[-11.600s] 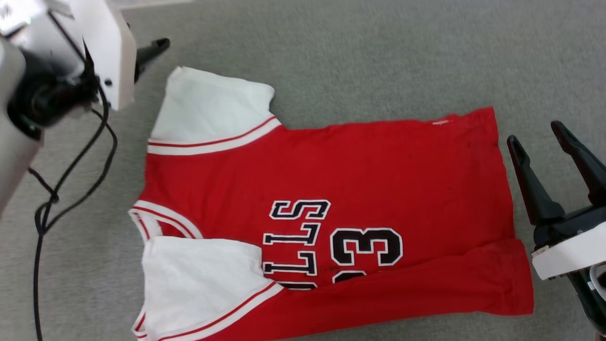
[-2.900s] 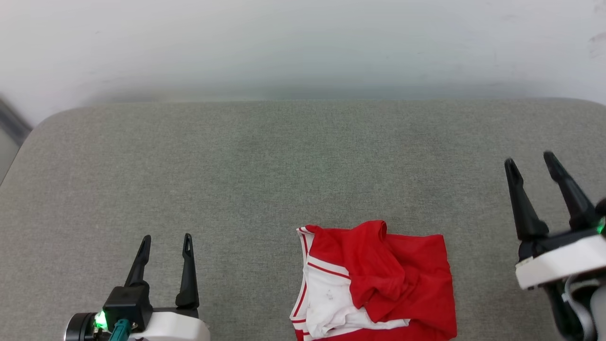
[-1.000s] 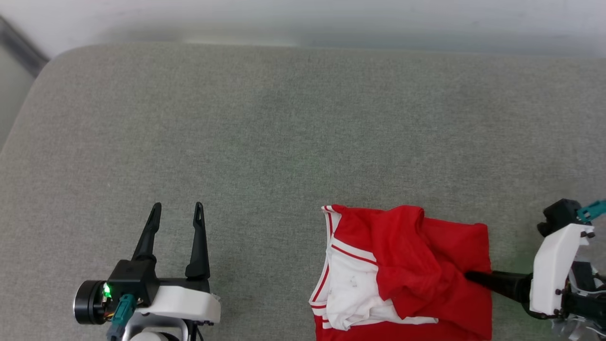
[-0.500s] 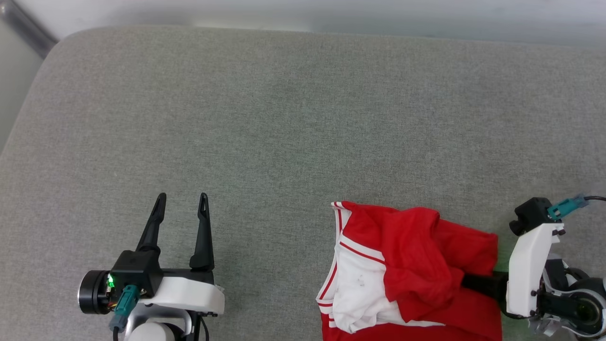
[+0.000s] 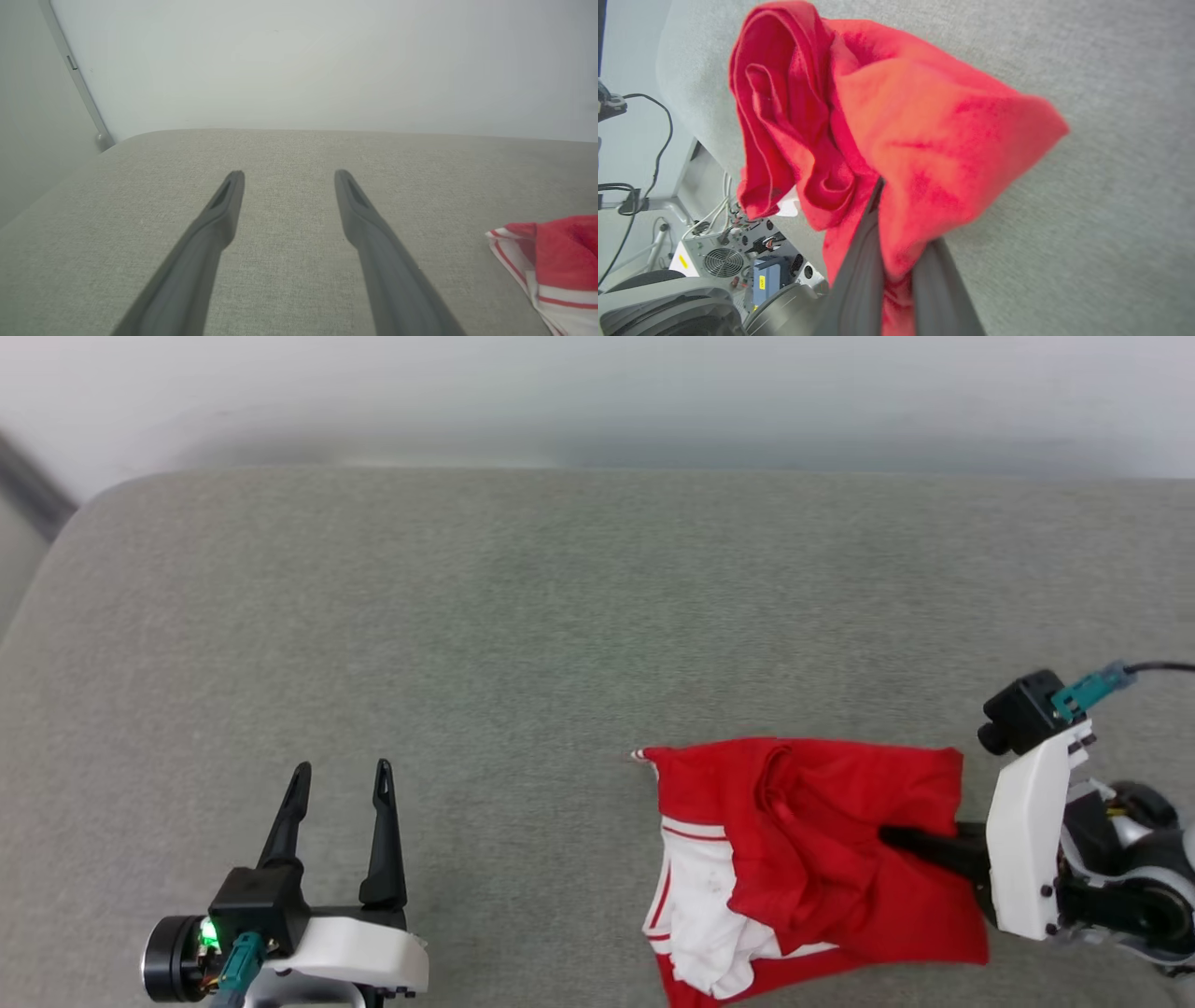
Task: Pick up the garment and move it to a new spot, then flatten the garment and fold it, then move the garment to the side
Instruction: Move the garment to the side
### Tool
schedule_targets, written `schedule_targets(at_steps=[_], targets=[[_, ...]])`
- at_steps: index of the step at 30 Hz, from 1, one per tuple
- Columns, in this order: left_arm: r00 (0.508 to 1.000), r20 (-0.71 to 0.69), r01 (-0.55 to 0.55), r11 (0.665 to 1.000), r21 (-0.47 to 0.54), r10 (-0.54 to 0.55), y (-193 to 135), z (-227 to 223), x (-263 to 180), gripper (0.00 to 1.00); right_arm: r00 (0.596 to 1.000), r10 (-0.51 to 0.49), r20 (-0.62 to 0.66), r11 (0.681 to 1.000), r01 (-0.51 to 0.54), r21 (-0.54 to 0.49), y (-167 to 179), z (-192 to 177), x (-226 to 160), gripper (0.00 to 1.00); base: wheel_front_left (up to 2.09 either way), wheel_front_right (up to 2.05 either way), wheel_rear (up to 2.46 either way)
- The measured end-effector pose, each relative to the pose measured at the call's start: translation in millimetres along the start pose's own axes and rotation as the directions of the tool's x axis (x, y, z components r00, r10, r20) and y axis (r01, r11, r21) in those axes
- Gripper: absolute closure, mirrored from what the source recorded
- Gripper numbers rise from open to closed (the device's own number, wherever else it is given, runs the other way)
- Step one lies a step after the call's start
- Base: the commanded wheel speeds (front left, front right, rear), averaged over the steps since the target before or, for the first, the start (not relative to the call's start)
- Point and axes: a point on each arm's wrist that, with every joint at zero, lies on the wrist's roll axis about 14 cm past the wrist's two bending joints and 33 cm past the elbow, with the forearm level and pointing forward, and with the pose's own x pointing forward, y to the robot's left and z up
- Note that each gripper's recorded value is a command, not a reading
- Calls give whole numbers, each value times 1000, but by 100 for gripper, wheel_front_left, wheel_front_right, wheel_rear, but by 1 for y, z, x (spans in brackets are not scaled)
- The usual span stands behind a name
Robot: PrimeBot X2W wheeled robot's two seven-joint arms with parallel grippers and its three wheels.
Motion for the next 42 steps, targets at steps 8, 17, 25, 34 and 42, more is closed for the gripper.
schedule_targets(at_steps=[8, 17, 25, 34, 42], targets=[[993, 15, 118, 993, -19, -117, -40, 1, 16, 0, 983, -165, 78, 974, 175, -147, -23, 21, -73, 100, 0, 0, 0], [972, 6, 233, 972, -39, -233, -83, -13, 44, 0, 911, -399, 108, 905, 410, -112, -83, 20, -133, 100, 0, 0, 0], [956, -9, 291, 955, -58, -292, -104, -35, 72, 0, 777, -629, 39, 777, 630, -17, -174, 4, -168, 100, 0, 0, 0], [959, -30, 280, 959, -48, -281, -98, -61, 95, 0, 611, -792, -19, 610, 792, 27, -259, 0, -185, 100, 0, 0, 0], [963, -61, 262, 964, -39, -263, -88, -83, 105, 0, 511, -858, -55, 508, 859, 64, -307, -6, -182, 100, 0, 0, 0]])
